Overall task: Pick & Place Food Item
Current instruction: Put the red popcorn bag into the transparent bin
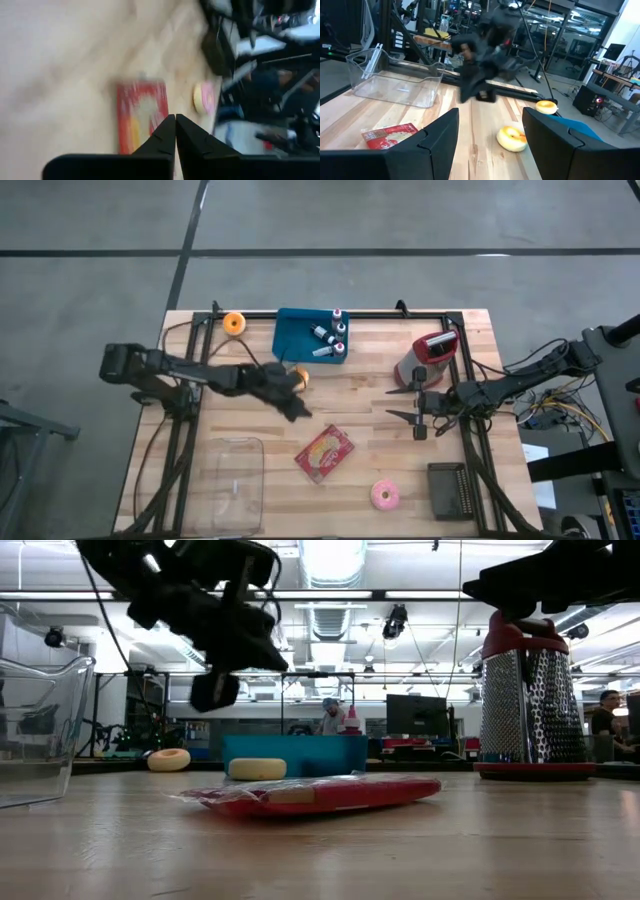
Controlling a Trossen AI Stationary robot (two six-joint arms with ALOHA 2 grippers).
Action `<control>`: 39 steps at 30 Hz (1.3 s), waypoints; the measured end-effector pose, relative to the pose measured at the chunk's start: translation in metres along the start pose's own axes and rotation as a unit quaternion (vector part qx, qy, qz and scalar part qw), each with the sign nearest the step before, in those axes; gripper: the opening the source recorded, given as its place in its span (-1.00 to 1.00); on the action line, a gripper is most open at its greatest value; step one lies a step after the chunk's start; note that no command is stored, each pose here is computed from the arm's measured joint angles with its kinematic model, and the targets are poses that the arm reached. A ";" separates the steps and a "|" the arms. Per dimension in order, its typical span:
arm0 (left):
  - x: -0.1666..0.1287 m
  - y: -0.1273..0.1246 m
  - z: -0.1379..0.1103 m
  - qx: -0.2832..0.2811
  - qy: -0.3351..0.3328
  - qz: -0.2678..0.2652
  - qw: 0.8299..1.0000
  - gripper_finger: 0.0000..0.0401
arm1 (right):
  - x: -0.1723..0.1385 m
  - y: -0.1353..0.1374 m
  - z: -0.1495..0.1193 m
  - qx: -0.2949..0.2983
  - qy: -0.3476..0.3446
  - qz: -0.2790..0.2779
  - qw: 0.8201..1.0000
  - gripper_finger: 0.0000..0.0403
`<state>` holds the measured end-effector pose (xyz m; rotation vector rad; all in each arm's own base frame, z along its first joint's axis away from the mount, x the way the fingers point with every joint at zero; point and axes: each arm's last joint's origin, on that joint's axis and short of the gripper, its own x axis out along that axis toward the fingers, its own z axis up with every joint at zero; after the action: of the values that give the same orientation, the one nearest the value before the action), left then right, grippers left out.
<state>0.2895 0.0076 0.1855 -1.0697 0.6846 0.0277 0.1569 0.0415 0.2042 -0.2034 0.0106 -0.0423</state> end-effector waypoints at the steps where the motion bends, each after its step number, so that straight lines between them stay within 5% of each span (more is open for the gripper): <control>1: 0.004 0.000 -0.003 -0.015 0.009 0.002 1.000 -0.94 | 0.000 0.000 0.000 0.000 0.000 0.000 1.000 0.08; 5: 0.010 -0.002 0.002 -0.056 -0.009 0.012 0.998 -0.98 | 0.000 0.000 0.000 0.000 0.000 0.000 1.000 0.08; 10: 0.021 -0.014 0.008 -0.035 -0.022 0.010 0.999 -0.94 | 0.000 0.000 0.000 0.000 0.000 0.000 1.000 0.08; 19: 0.049 -0.006 0.010 -0.076 0.051 0.112 0.989 -0.98 | 0.000 0.000 0.000 0.000 0.000 0.000 1.000 0.08; 24: 0.053 -0.009 0.011 -0.074 0.056 0.110 0.990 -0.96 | 0.000 0.000 0.000 0.000 0.000 0.000 1.000 0.08; 39: 0.058 -0.009 0.002 -0.093 0.061 0.115 0.987 0.02 | 0.000 0.000 0.000 0.000 0.000 0.000 1.000 0.08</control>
<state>0.3398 -0.0123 0.1624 -1.1733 0.9283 0.2302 0.1569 0.0414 0.2043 -0.2033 0.0104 -0.0427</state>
